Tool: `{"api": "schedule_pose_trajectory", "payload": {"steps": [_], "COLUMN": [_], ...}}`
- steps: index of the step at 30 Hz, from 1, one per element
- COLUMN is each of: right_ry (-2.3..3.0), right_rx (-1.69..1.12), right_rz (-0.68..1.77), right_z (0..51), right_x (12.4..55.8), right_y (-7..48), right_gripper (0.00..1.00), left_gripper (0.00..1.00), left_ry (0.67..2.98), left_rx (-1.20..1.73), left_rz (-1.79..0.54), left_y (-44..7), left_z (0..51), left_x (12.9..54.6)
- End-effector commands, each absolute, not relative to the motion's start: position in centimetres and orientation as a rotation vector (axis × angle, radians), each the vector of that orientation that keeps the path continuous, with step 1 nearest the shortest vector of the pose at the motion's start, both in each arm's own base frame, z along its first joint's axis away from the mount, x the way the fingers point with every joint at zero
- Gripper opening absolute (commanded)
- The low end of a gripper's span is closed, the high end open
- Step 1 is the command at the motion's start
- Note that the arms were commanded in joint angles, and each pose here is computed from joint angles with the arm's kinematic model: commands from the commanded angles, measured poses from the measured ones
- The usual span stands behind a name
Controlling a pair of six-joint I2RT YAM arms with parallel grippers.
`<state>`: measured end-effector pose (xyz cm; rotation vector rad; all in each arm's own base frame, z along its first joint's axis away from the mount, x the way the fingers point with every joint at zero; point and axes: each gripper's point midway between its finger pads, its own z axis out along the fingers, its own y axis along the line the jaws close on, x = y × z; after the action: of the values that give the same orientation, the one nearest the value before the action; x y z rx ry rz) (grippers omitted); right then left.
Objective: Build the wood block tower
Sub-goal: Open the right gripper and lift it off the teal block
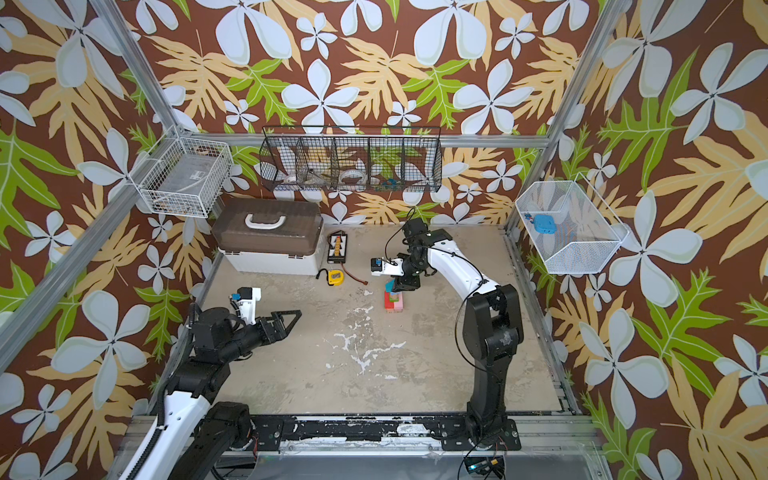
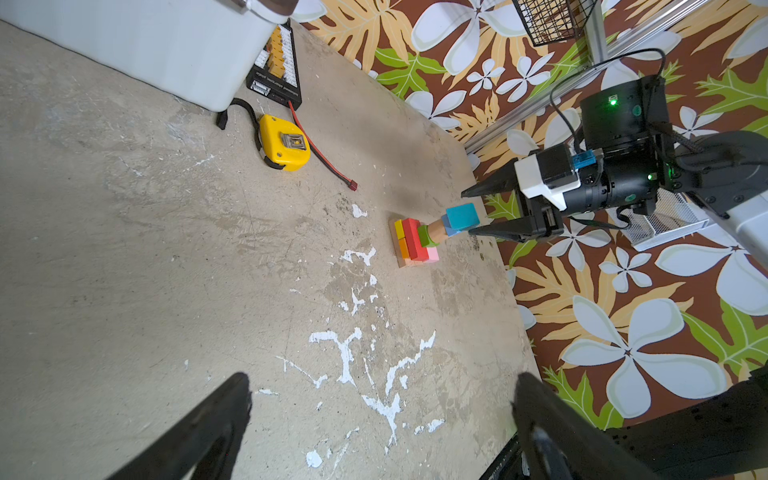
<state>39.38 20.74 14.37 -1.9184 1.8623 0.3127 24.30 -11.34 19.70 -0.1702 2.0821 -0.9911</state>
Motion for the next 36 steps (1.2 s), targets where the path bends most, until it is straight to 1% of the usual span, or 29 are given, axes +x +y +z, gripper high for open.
{"api": "schedule_pose_trajectory", "payload": {"steps": [1, 4, 9, 14, 16, 19, 21, 24, 28, 32, 34, 36], "right_ry": [1.800, 1.716, 1.553, 1.443, 1.416, 1.372, 1.412, 1.486, 1.473, 1.489, 1.523, 1.522], "right_rx": [-1.839, -1.804, -1.690, -1.410, -1.293, -1.087, -0.901, -0.649, -0.371, -0.252, -0.124, -0.075], "right_rz": [0.383, 0.380, 0.402, 0.421, 0.440, 0.508, 0.464, 0.359, 0.297, 0.166, 0.095, 0.047], "right_z": [17.3, 20.2, 25.6, 32.2, 34.2, 35.9, 35.7, 33.9, 31.9, 28.8, 26.8, 25.1], "right_x": [39.5, 39.1, 37.7, 37.3, 37.1, 36.8, 37.6, 38.2, 36.6, 35.1, 34.6, 34.0], "right_y": [21.5, 21.7, 21.8, 20.9, 19.5, 16.4, 14.4, 11.5, 7.5, 4.7, 2.5, 1.4], "right_gripper": [0.59, 0.63, 0.65, 0.65, 0.64, 0.59, 0.60, 0.59, 0.63, 0.66, 0.68, 0.70], "left_gripper": [1.00, 1.00, 1.00, 1.00, 1.00, 1.00, 1.00, 1.00, 1.00, 1.00, 1.00, 1.00], "left_ry": [2.072, 2.074, 2.071, 2.066, 2.062, 2.054, 2.043, 2.022, 2.003, 1.978, 1.935, 1.900], "left_rx": [-0.160, -0.162, -0.162, -0.167, -0.172, -0.181, -0.185, -0.194, -0.207, -0.199, -0.180, -0.178], "left_rz": [-0.989, -0.990, -0.984, -0.972, -0.964, -0.948, -0.932, -0.905, -0.873, -0.843, -0.834, -0.818], "left_y": [-11.4, -11.4, -11.3, -11.2, -11.0, -10.7, -10.5, -10.1, -9.5, -9.0, -8.8, -8.4], "left_z": [19.9, 19.8, 19.8, 19.9, 20.0, 20.1, 20.3, 20.7, 21.0, 21.4, 22.1, 22.7], "left_x": [24.4, 24.4, 24.5, 24.5, 24.6, 24.7, 24.8, 24.8, 25.0, 25.2, 25.2, 25.1]}}
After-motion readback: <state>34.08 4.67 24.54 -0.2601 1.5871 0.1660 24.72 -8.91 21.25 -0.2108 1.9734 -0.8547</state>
